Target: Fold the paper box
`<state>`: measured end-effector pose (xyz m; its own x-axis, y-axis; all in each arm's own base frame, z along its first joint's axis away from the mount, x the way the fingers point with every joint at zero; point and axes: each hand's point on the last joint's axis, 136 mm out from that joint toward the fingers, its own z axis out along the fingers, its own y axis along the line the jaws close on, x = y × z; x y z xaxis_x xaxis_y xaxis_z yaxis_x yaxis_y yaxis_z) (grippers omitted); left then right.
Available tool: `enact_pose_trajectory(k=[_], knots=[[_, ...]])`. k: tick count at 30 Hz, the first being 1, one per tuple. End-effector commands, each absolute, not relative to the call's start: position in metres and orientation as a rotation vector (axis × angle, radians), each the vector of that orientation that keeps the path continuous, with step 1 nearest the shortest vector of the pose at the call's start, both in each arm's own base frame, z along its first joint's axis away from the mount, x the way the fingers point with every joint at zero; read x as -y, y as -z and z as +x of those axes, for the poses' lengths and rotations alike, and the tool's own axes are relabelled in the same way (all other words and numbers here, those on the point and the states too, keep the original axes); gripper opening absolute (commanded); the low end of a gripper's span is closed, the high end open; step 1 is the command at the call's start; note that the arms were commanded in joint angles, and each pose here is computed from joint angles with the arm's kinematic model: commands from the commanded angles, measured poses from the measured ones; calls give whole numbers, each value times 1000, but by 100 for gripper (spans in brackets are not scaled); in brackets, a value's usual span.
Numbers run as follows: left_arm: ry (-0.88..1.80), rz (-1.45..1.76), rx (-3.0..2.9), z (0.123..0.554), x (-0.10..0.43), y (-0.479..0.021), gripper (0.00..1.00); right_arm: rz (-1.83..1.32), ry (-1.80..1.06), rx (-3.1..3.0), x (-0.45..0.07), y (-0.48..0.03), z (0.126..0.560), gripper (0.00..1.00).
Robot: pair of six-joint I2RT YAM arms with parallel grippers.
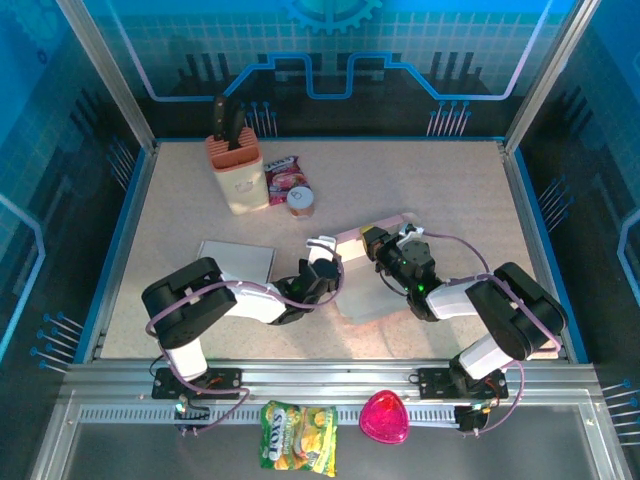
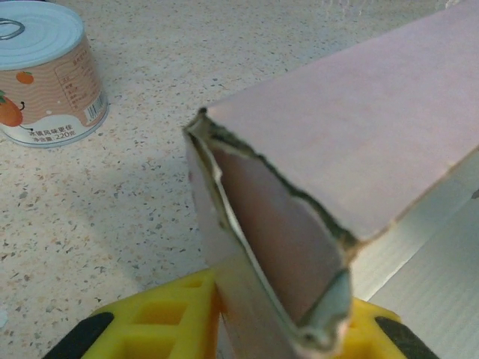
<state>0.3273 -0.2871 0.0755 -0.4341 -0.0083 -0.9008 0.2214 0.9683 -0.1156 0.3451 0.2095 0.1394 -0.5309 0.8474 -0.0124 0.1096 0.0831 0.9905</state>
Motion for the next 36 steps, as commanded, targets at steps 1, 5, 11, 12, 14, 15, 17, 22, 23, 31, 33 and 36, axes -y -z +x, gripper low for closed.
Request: enact_pose_trajectory(k=[1, 5, 11, 12, 14, 15, 17, 22, 23, 31, 33, 36], knots=[[248, 104, -1991, 329, 291, -80, 21, 971, -1459, -1771, -207, -127, 340, 0], [227, 74, -2000, 330, 292, -81, 17, 968, -1460, -1769, -208, -128, 339, 0], [175, -30, -2064, 333, 293, -74, 15, 966, -1459, -1771, -212, -129, 337, 0], [154, -50, -2078, 334, 292, -72, 14, 966, -1460, -1772, -212, -129, 336, 0], [101, -94, -2097, 334, 289, -68, 14, 967, -1461, -1767, -212, -129, 335, 0], [73, -120, -2104, 334, 286, -66, 13, 965, -1464, -1768, -213, -130, 334, 0], [27, -178, -2114, 334, 280, -64, 11, 963, -1465, -1767, -213, -132, 333, 0], [-45, -227, -2131, 334, 273, -61, 4, 963, -1462, -1764, -211, -134, 331, 0], [-58, -226, -2133, 334, 272, -61, 1, 961, -1463, -1764, -211, -135, 331, 0], [-112, -255, -2143, 334, 268, -62, 0, 958, -1471, -1765, -211, -136, 329, 0], [-160, -276, -2147, 333, 263, -63, 0, 956, -1477, -1764, -212, -137, 329, 0], [-225, -294, -2149, 332, 257, -64, 0, 951, -1487, -1759, -212, -139, 328, 0]])
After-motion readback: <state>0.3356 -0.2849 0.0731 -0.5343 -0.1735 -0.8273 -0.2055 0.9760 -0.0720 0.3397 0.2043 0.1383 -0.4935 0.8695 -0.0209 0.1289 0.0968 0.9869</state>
